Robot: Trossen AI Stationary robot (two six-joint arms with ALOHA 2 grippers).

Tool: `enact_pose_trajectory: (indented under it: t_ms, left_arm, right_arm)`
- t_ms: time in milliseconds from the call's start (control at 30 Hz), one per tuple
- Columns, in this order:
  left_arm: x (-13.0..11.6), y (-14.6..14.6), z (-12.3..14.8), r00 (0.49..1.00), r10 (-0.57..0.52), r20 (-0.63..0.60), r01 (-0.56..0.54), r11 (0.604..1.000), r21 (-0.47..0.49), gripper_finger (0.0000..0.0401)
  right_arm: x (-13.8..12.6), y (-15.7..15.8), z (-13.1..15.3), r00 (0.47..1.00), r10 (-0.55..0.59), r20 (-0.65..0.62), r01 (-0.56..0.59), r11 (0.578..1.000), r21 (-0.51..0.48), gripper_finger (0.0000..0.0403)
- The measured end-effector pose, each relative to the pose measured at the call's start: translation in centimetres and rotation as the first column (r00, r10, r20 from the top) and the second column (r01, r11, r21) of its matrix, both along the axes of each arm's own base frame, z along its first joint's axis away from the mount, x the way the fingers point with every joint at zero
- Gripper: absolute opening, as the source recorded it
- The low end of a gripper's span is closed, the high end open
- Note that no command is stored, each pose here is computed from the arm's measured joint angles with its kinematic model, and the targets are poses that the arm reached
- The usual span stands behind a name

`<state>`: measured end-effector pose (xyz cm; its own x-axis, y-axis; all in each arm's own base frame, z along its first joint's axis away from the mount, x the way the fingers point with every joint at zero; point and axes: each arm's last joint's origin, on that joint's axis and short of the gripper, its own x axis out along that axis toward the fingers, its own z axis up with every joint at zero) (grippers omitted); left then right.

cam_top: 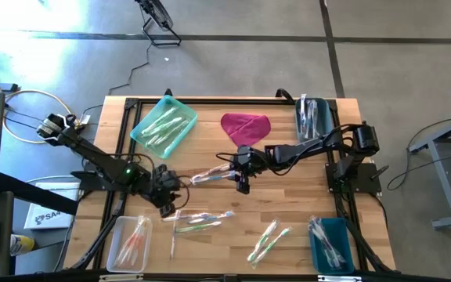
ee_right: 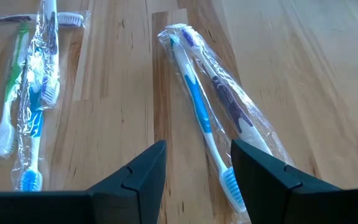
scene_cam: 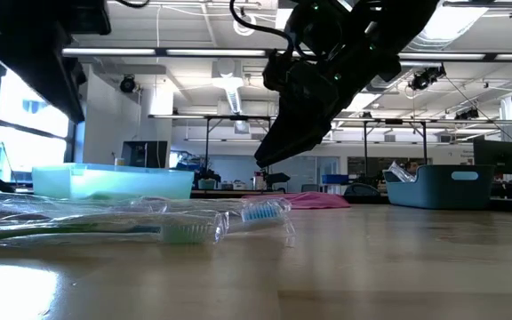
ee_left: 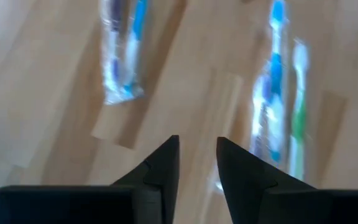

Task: Pick & Place Toothbrushes
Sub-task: Put the purple toothbrush to the dark blue bin bin

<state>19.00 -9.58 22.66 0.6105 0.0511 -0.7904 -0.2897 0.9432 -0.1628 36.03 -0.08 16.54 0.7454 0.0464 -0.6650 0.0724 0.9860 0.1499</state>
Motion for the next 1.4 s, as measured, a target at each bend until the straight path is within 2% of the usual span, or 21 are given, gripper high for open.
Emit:
enact_pose_trajectory:
  t_ms: [100, 300, 367, 700, 800, 933, 1133, 1400]
  left_arm:
    - [-0.6, -1.1, 0.0, 0.999, -0.037, 0.002, 0.037, 0.999, -0.014, 0.0073]
    - [-1.6, -2.7, 0.0, 0.999, -0.037, 0.005, 0.037, 0.996, -0.078, 0.0012]
    - [-1.8, -3.0, 0.0, 0.999, -0.038, 0.007, 0.038, 0.995, -0.092, 0.0003]
    - [-1.9, -3.7, -0.4, 1.000, -0.014, 0.019, 0.016, 0.997, -0.070, 0.0001]
    - [-1.4, -4.3, -1.4, 1.000, -0.006, -0.018, 0.004, 0.997, -0.081, 0.0001]
    - [-0.8, -5.1, -3.1, 0.991, -0.015, -0.132, 0.001, 0.994, -0.106, 0.0000]
    - [-0.6, -5.7, -4.0, 0.965, -0.030, -0.260, -0.021, 0.981, -0.193, 0.0000]
    - [-0.7, -5.8, -4.0, 0.962, -0.028, -0.273, -0.032, 0.977, -0.211, 0.0000]
  right_arm:
    - [0.0, 0.0, 0.0, 1.000, 0.000, 0.000, 0.000, 1.000, 0.000, 0.0173]
    - [0.0, 0.0, 0.0, 1.000, -0.001, 0.000, 0.001, 1.000, 0.002, 0.0173]
    - [0.0, 0.0, 0.0, 1.000, -0.002, 0.000, 0.002, 1.000, 0.002, 0.0173]
    - [0.0, 0.0, 0.0, 1.000, -0.002, 0.001, 0.002, 1.000, 0.002, 0.0173]
    - [0.0, 0.0, 0.0, 1.000, 0.000, 0.003, 0.000, 1.000, -0.001, 0.0173]
    - [0.1, 0.0, 0.1, 1.000, 0.001, 0.008, -0.001, 1.000, -0.002, 0.0173]
    - [0.1, 0.0, 0.1, 1.000, 0.002, 0.016, -0.002, 1.000, -0.003, 0.0173]
    - [0.1, 0.0, 0.2, 1.000, 0.002, 0.021, -0.002, 1.000, -0.003, 0.0173]
